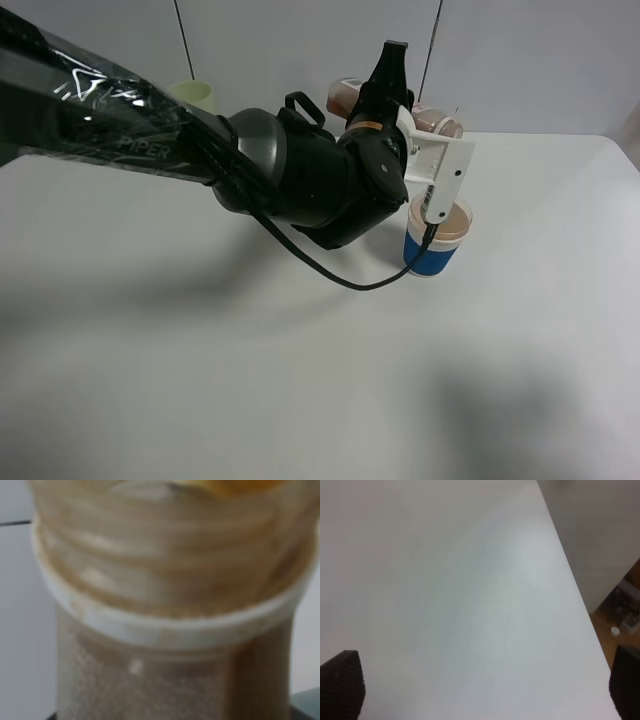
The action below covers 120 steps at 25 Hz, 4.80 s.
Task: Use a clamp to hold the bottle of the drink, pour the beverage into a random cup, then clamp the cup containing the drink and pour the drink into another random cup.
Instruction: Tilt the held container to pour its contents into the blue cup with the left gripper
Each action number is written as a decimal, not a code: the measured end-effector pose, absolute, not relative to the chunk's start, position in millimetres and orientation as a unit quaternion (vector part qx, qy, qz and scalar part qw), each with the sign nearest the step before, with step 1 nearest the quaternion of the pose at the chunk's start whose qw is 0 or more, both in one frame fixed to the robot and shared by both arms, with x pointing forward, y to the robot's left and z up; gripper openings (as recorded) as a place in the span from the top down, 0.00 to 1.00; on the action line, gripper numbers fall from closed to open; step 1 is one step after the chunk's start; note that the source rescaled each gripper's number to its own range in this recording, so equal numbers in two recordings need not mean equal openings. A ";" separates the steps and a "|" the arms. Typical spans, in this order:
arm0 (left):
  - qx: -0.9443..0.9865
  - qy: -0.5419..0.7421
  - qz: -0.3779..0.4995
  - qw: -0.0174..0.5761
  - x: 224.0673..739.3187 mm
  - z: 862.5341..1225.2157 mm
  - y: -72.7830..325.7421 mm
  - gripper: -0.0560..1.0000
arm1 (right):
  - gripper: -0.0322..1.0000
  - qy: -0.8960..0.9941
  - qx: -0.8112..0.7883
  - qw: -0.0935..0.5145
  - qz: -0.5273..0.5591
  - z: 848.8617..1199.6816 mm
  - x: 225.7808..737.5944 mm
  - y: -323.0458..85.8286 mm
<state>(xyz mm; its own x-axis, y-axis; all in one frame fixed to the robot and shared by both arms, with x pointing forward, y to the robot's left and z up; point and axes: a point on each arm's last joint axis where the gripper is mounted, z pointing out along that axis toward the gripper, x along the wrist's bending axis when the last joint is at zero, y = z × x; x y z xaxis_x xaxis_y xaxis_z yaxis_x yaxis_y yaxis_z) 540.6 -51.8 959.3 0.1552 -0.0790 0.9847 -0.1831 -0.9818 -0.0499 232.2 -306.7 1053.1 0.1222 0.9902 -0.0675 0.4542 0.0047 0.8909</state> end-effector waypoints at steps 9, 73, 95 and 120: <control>0.754 -0.095 0.649 0.035 540.8 960.2 -52.1 0.95 | 0.00 0.577 0.626 0.412 0.326 1053.1 232.2 -306.7; 0.722 -0.120 0.681 -0.024 542.4 968.1 -47.8 0.95 | 0.00 0.577 0.626 0.412 0.326 1053.1 232.2 -306.7; 0.692 -0.152 0.705 -0.040 542.3 974.1 -50.5 0.95 | 0.00 0.577 0.626 0.412 0.326 1053.1 232.2 -306.7; 0.661 -0.177 0.728 -0.034 528.6 980.2 -63.2 0.95 | 0.00 0.577 0.626 0.412 0.326 1053.1 232.2 -306.7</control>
